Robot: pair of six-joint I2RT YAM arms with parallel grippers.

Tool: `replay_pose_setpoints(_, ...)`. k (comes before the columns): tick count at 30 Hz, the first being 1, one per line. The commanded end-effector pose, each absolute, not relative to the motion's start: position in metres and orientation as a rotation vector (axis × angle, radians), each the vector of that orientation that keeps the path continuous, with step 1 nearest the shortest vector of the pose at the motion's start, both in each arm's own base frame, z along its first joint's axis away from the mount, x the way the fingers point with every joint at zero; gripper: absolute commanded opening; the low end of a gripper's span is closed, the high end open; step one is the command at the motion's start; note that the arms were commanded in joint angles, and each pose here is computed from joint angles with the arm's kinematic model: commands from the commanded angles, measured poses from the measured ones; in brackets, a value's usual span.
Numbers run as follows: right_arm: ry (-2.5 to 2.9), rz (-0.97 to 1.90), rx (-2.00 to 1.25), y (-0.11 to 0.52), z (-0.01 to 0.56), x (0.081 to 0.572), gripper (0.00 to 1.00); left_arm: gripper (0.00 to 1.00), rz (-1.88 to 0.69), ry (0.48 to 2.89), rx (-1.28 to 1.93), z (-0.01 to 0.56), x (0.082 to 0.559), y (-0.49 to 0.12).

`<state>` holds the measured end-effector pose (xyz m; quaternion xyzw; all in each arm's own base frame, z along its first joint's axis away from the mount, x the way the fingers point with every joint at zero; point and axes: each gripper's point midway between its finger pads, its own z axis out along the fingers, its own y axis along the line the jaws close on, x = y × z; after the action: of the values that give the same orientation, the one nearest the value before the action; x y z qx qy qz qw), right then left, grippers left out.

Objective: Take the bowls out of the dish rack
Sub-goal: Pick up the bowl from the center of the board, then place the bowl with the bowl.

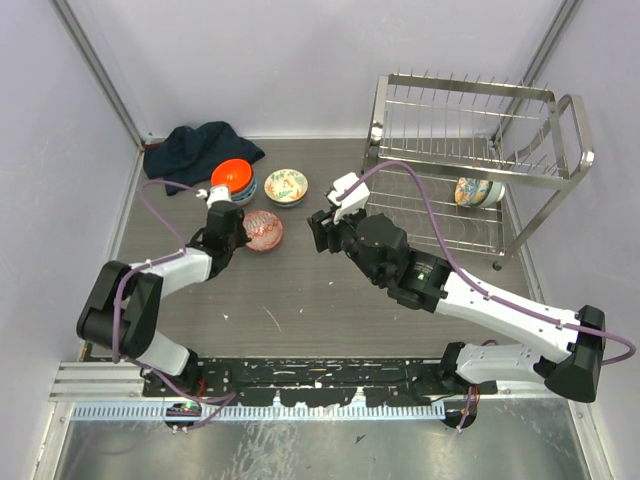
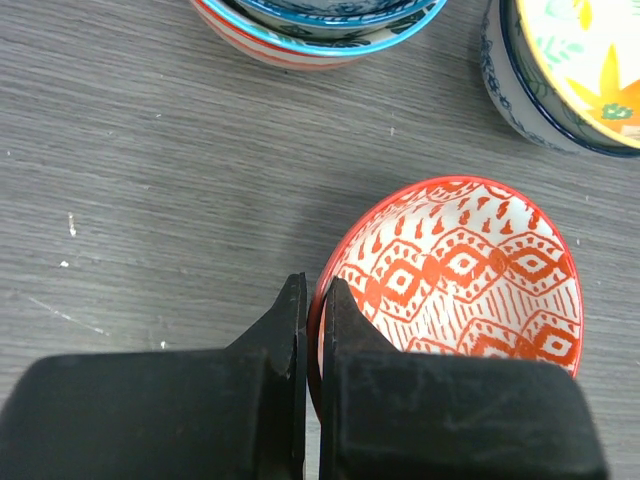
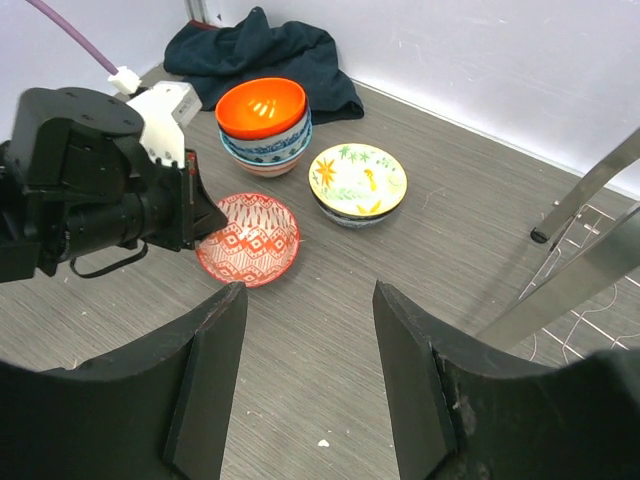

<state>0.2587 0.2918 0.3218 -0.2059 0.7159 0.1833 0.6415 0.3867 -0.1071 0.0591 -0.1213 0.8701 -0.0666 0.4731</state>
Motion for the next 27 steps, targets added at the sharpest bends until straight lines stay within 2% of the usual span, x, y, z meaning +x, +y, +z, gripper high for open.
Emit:
replay_pose_setpoints(1,1.576,0.430,-0.419,0.287,0.343,0.259,0.59,0.00,-0.239,2.056,-0.302,0.094,0.382,-0.110)
replay_pose_setpoints(8,1.572,0.414,-0.402,0.282,0.344,0.260,0.59,0.00,-0.356,1.923,-0.302,0.165,0.371,-0.114)
replay_pose_setpoints(12,1.561,0.408,-0.378,0.274,0.349,0.259,0.59,0.00,-0.387,1.852,-0.322,0.208,0.385,-0.119)
replay_pose_setpoints(19,1.532,0.414,-0.338,0.255,0.361,0.252,0.59,0.00,-0.373,1.838,-0.362,0.233,0.449,-0.137)
replay_pose_setpoints(27,1.512,0.370,-0.291,0.227,0.370,0.247,0.59,0.00,-0.337,1.867,-0.334,0.229,0.517,-0.170)
